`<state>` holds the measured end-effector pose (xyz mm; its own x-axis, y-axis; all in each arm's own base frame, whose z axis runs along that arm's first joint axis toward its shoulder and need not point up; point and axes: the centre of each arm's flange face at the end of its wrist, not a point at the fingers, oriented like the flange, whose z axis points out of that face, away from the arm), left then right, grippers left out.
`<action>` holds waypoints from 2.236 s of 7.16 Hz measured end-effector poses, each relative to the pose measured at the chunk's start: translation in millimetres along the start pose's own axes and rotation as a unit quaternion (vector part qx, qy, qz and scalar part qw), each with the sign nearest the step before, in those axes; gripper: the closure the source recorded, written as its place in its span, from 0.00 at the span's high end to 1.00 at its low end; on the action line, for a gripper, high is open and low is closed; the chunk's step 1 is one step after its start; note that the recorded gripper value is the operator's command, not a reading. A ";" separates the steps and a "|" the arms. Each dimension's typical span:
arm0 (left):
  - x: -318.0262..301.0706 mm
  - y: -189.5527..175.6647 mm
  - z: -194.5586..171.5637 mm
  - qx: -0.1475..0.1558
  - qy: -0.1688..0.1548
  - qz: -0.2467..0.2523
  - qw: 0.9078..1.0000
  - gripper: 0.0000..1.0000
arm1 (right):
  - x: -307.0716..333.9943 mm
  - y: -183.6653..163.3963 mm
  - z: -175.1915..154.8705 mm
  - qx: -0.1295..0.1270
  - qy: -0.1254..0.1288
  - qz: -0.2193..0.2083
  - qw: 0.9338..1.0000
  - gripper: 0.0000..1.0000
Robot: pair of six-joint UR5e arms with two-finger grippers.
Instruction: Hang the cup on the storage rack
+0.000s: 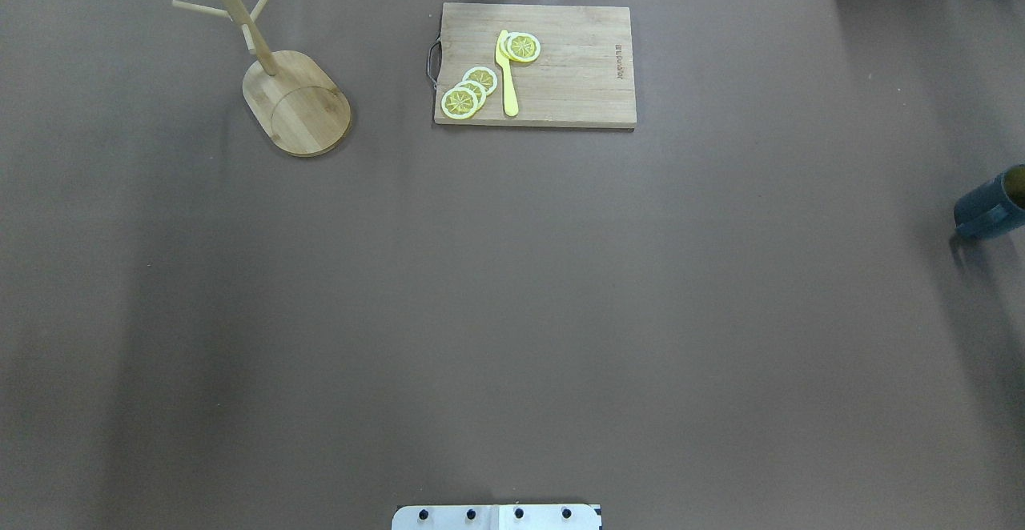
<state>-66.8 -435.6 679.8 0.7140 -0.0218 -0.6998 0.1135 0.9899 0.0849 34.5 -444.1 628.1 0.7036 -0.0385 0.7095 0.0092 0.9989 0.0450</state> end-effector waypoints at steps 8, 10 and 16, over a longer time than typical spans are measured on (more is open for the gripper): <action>8.5 7.1 -0.7 0.017 0.045 0.025 0.999 0.98 | -3.6 1.2 4.6 -0.008 -0.037 0.005 0.999 1.00; 8.9 8.2 -0.3 0.016 0.050 0.024 0.998 0.98 | -6.1 0.7 4.3 -0.008 -0.047 0.004 0.999 1.00; 10.7 8.2 -1.7 0.022 0.053 0.032 0.998 0.98 | 8.0 -39.5 19.7 -0.010 -0.036 0.006 0.999 1.00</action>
<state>-59.4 -427.5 671.8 0.6441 0.0576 -0.7628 0.1028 0.9816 0.1610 25.8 -484.3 645.9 0.6503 -0.0267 0.7592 0.0149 0.9996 0.0223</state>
